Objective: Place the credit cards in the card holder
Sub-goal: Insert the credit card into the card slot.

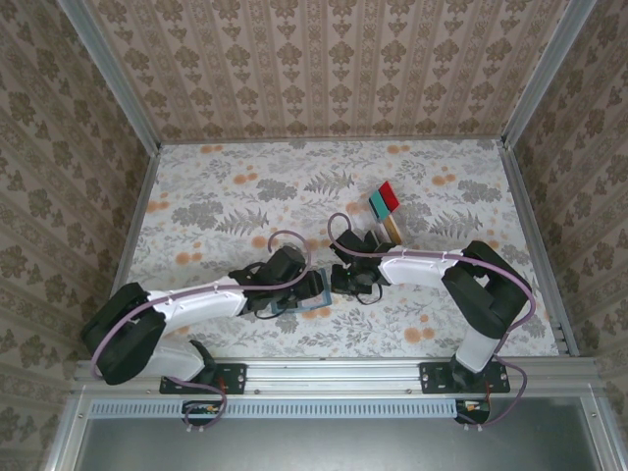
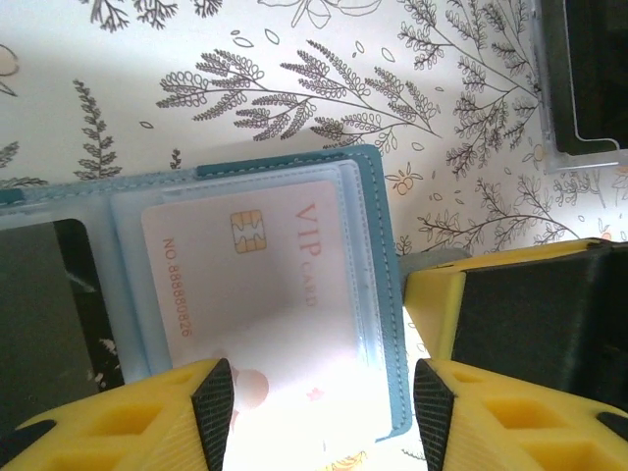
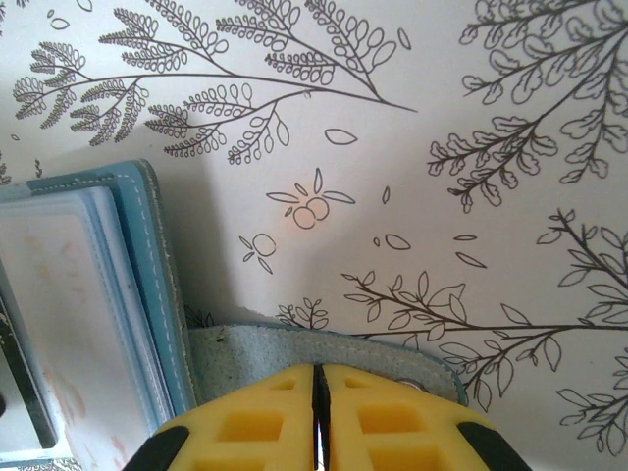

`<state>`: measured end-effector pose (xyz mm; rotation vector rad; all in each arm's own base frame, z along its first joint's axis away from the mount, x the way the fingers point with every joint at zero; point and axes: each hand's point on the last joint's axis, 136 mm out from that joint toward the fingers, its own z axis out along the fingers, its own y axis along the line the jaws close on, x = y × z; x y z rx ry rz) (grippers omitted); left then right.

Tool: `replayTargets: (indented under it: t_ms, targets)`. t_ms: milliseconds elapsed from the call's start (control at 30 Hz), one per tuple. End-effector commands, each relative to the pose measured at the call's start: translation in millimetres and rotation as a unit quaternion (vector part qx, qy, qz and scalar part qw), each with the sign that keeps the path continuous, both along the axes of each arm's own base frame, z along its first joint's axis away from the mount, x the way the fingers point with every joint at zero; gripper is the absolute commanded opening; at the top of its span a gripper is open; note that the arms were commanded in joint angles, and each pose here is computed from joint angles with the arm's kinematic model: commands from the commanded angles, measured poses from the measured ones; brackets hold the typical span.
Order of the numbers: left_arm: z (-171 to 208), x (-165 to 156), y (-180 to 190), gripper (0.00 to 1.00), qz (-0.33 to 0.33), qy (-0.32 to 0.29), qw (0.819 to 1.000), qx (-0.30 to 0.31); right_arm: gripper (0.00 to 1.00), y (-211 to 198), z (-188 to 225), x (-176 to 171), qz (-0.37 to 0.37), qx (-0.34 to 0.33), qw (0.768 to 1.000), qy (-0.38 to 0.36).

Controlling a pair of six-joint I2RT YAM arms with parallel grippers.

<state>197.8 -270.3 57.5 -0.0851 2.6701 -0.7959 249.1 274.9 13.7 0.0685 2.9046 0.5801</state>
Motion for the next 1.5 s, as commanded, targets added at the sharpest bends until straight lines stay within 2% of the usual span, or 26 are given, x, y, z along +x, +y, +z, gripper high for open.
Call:
replayTargets:
  t_ms: [0,167,400,633,733,900,1000,1133,1233,1467]
  targets:
    - [-0.9,-0.5,10.7,0.56,0.002,0.003,1.000,0.028,0.12,-20.5,-33.7,-30.5,0.002,-0.049,0.997,0.064]
    - [-11.9,-2.7,19.5,0.56,0.009,0.022,0.998,0.063,0.12,-20.0,-33.8,-30.5,0.002,-0.048,0.997,0.064]
    - [-20.5,-1.3,10.7,0.56,0.002,0.032,0.998,0.060,0.12,-21.0,-34.8,-32.5,0.002,-0.047,0.997,0.066]
    - [-20.1,0.1,-3.9,0.42,-0.015,0.035,0.998,0.043,0.12,-20.3,-33.6,-33.0,0.002,-0.044,0.997,0.067]
    - [-16.1,0.8,-6.8,0.40,-0.020,0.030,0.999,0.038,0.12,-20.1,-33.1,-33.4,0.002,-0.044,0.997,0.067]
    - [-12.1,-0.2,-3.8,0.38,-0.020,0.027,0.999,0.042,0.13,-21.4,-29.4,-33.5,0.003,-0.046,0.997,0.062]
    - [-7.1,-0.7,-0.3,0.42,-0.016,0.021,0.999,0.040,0.14,-22.5,-22.9,-31.7,0.006,-0.049,0.997,0.054]
    - [0.0,-2.0,8.0,0.45,-0.010,0.011,0.999,0.044,0.18,-25.7,-6.0,-26.2,0.007,-0.048,0.999,0.026]
    - [1.4,-2.8,16.6,0.47,-0.004,0.008,0.998,0.054,0.28,-27.1,16.8,-19.3,0.010,-0.036,0.999,-0.015]
    - [13.2,-1.5,18.4,0.50,-0.008,-0.004,0.999,0.042,0.38,-47.8,81.3,-4.4,0.028,-0.075,0.992,-0.097]
